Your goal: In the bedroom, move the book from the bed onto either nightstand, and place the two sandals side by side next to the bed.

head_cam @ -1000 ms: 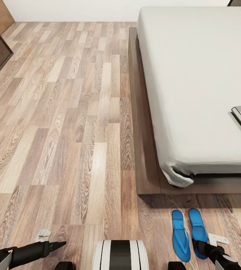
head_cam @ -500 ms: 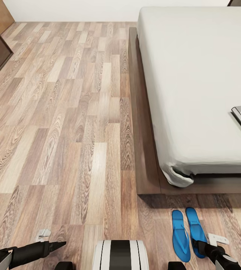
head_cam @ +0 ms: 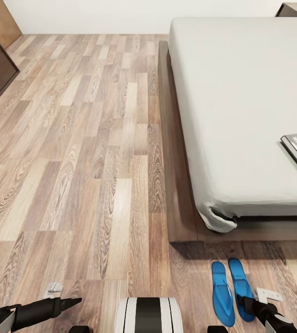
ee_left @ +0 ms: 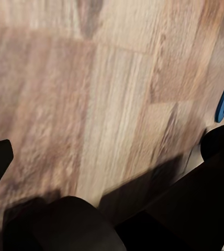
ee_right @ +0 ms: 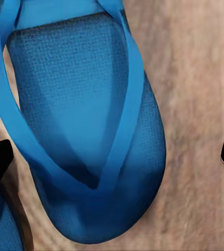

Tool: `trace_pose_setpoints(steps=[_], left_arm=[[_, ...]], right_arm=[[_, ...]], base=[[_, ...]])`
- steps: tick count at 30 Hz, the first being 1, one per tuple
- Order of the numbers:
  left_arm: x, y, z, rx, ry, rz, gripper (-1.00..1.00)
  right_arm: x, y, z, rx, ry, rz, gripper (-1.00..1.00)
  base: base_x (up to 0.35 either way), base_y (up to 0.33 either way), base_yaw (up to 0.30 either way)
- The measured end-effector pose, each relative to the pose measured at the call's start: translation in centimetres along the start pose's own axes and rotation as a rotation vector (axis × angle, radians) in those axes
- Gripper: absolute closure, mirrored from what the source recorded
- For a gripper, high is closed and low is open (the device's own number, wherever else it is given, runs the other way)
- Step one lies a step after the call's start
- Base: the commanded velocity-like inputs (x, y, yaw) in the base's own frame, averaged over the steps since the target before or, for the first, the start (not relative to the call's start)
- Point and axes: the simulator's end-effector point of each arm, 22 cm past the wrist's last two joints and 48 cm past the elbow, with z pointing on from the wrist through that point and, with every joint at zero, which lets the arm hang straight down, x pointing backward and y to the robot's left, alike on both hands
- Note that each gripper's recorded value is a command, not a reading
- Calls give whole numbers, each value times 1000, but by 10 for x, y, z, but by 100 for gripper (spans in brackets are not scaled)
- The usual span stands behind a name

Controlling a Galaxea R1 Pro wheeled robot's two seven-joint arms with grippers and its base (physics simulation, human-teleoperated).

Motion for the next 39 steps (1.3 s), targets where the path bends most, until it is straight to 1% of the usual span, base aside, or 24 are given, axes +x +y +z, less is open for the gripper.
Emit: trace_pose_setpoints(steps=[13, 19, 23, 27, 29, 30, 31, 33, 34, 35, 36, 37, 38, 39], left_arm=[[-18, -14, -9, 10, -36, 38, -100], [-25, -22, -12, 16, -52, 55, -100], [-30, -27, -14, 21, -63, 66, -100], [-35, -32, -16, 25, -74, 77, -100], [-38, -34, -18, 26, -80, 83, -100], [-39, -35, -19, 27, -82, 86, -100], [-40, -37, -19, 28, -85, 89, -100], [-42, -40, -20, 31, -90, 94, -100], [-43, -42, -19, 34, -93, 97, -100], [-44, -45, -18, 39, -95, 99, -100], [-45, -46, -18, 40, -97, 102, -100], [-46, -48, -19, 41, -101, 104, -100], [-47, -49, -20, 41, -103, 105, -100], [-42, -46, -21, 34, -99, 95, -100]], right_arm=[[-25, 2, -11, -10, -53, 12, -100], [-45, 5, -17, -22, -94, 18, -100], [-86, 6, -25, -32, -177, 21, -100], [-110, 4, -33, -39, -227, 27, -100], [-120, -6, -38, -47, -246, 29, -100], [-127, -15, -41, -63, -258, 31, -100], [-132, -19, -44, -77, -268, 35, -100], [-142, -30, -54, -170, -290, 72, -100], [-141, -32, -59, -229, -292, 105, -100], [-129, -34, -64, -313, -276, 167, -100], [-117, -35, -69, -363, -259, 213, -100], [-112, -36, -72, -387, -252, 235, -100], [-101, -34, -76, -431, -237, 269, -100], [-87, -29, -84, -494, -218, 304, -100]], base=[[0, 0, 0], [0, 0, 0], [0, 0, 0], [0, 0, 0], [0, 0, 0], [0, 0, 0], [0, 0, 0], [0, 0, 0], [0, 0, 0], [0, 0, 0], [0, 0, 0], [0, 0, 0], [0, 0, 0], [0, 0, 0]])
